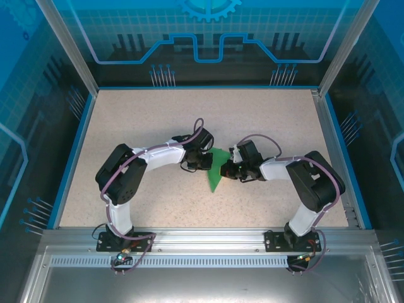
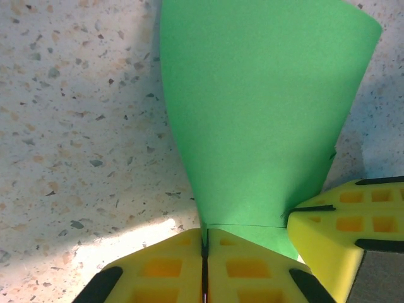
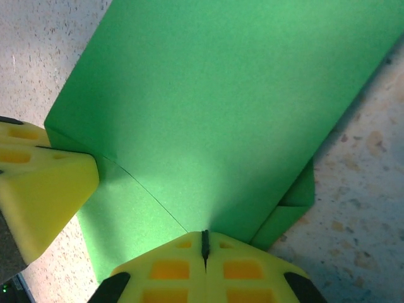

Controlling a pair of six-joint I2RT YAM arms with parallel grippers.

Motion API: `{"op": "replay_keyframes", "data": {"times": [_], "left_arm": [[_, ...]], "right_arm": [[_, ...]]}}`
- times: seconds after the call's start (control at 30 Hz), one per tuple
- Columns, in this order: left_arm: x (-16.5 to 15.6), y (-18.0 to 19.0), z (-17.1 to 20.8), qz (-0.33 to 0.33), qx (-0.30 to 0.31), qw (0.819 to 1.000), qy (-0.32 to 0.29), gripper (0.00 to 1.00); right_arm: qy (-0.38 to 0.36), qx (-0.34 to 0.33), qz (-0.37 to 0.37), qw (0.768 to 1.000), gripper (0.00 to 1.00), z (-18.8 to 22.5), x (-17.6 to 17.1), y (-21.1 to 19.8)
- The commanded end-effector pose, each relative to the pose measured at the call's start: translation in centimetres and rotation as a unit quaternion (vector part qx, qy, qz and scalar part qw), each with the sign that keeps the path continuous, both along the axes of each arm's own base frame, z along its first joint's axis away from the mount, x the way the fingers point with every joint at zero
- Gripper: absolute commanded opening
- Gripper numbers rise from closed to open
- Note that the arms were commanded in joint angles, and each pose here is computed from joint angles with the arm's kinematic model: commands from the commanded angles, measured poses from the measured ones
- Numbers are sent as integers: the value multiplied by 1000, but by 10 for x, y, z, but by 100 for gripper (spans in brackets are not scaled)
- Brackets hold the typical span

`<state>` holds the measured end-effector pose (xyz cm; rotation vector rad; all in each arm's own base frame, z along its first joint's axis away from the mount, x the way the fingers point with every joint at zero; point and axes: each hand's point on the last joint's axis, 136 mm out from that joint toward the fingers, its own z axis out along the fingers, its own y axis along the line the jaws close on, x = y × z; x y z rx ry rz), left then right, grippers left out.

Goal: Fold a paper plane with a square sheet of paper (pick it up from the middle)
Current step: Fold the wing for the fifth time at the center of the table.

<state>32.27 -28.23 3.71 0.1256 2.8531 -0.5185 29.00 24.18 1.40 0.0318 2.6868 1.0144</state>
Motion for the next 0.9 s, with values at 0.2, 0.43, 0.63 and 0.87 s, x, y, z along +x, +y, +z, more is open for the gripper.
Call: {"op": "replay_keyframes", "data": {"times": [0.2,0.43,0.63,0.87], "left_arm": [[0,-14,10,-35,27,999,-24,12],[-4,-23,9,-55,43,997,-31,12],[-5,-28,6,-64,49,996,-29,13],[0,-17,7,-39,63,997,-30,23]], "right_arm": [[19,-26,2,999,0,-14,-5,-8],[20,-8,-1,1000,0,-14,-7,-7],[19,3,-3,1000,0,-14,-9,-6],[15,1,-2,1000,0,-12,-9,-7]]}}
